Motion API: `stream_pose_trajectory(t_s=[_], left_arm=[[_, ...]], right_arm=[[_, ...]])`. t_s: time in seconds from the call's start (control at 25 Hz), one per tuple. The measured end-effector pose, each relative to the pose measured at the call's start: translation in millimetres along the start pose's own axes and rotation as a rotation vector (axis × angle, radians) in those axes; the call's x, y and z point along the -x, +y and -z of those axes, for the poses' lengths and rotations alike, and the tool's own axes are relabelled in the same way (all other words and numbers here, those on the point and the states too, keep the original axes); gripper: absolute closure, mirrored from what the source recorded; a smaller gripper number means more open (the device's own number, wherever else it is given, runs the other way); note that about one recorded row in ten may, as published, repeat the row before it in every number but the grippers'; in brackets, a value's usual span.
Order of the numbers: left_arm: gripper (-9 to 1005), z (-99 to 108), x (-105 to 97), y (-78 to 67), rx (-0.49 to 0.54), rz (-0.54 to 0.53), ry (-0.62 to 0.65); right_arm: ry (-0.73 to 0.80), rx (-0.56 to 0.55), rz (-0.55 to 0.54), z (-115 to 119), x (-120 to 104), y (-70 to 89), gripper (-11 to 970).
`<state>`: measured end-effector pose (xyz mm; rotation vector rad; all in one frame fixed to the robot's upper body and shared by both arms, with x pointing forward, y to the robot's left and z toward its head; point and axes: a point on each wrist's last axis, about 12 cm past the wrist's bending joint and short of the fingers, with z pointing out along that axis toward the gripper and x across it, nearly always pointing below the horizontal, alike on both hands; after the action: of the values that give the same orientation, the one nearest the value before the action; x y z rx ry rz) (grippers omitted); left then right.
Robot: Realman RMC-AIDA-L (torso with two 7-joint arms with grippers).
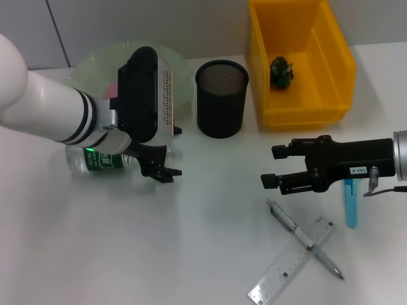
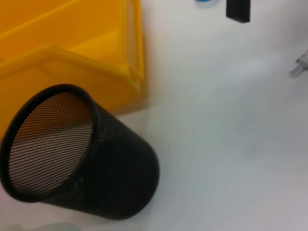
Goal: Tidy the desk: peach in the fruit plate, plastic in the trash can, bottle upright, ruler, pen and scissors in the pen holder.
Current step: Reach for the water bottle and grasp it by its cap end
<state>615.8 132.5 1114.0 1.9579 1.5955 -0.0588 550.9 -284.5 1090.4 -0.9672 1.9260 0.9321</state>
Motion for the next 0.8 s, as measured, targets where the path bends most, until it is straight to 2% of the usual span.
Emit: stream_pose_trajectory(t_s=[0.16,0.52,0.8], left_arm=[[181,2.8,2.4,-0.4,-0.012,0.010,-0.013],[181,-1.0,0.4,4.4,0.059,0.010,-0.011],[181,-4.6,-2.6,1.1,0.052,0.016,-0.003]], right_arm=[[-0.001,0.002,0.000,0.0,0.1,0.3,149],[-0.001,0.004,0.002,-0.5,0.9,0.2,149],[-0.001,0.006,0.003,-0.6,1.2,0.3,149]])
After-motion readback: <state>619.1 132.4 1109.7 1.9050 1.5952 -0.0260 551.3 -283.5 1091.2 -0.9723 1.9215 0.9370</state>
